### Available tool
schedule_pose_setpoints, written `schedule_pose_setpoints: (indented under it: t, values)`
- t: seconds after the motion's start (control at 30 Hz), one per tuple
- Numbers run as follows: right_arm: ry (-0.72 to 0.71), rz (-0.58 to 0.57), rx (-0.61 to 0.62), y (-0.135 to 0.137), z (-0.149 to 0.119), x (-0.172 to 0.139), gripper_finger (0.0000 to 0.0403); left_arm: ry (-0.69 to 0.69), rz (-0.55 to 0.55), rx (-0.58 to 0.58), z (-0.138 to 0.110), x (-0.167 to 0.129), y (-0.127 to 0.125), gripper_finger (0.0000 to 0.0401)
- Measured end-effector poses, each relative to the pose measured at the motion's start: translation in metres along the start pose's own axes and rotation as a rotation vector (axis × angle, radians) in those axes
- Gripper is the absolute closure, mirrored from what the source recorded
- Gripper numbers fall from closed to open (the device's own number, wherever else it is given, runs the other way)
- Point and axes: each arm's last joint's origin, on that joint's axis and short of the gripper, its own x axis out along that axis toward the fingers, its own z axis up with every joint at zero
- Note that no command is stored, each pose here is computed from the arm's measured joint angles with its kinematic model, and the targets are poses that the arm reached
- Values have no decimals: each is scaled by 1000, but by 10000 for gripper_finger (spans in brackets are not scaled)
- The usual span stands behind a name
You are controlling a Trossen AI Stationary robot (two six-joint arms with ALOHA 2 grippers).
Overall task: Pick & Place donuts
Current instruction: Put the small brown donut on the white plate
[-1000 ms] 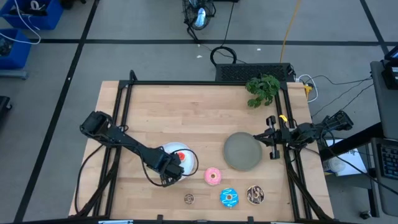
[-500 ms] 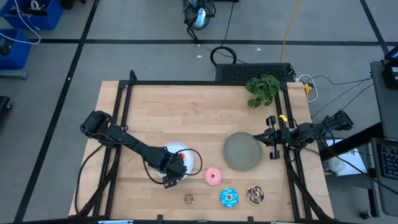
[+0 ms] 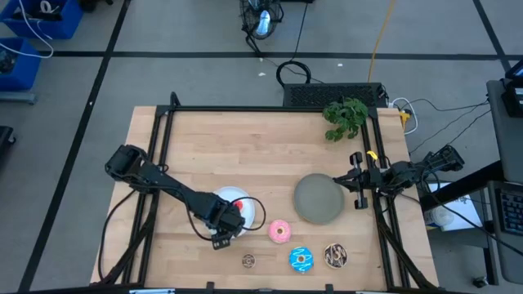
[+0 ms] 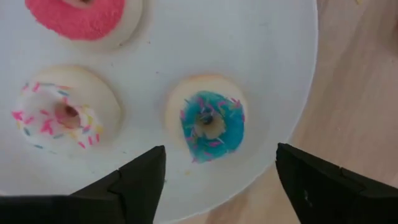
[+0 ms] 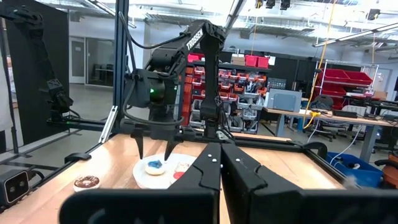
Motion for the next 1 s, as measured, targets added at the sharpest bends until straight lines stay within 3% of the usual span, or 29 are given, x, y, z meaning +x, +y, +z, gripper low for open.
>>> schedule_pose_setpoints:
  t: [0.33, 0.63, 0.83, 1.0]
  values:
    - [0, 0, 0, 0, 0, 0, 403, 35, -60, 1, 9, -11, 2, 206]
    - [0, 1, -5, 0, 0, 0, 403, -64, 12, 130, 23, -62, -11, 310]
    - [0, 0, -5, 0, 0, 0, 403, -48, 61, 214, 20, -70, -12, 390]
    - [1, 1, -5, 0, 0, 0, 403, -32, 30, 194, 19, -70, -13, 383]
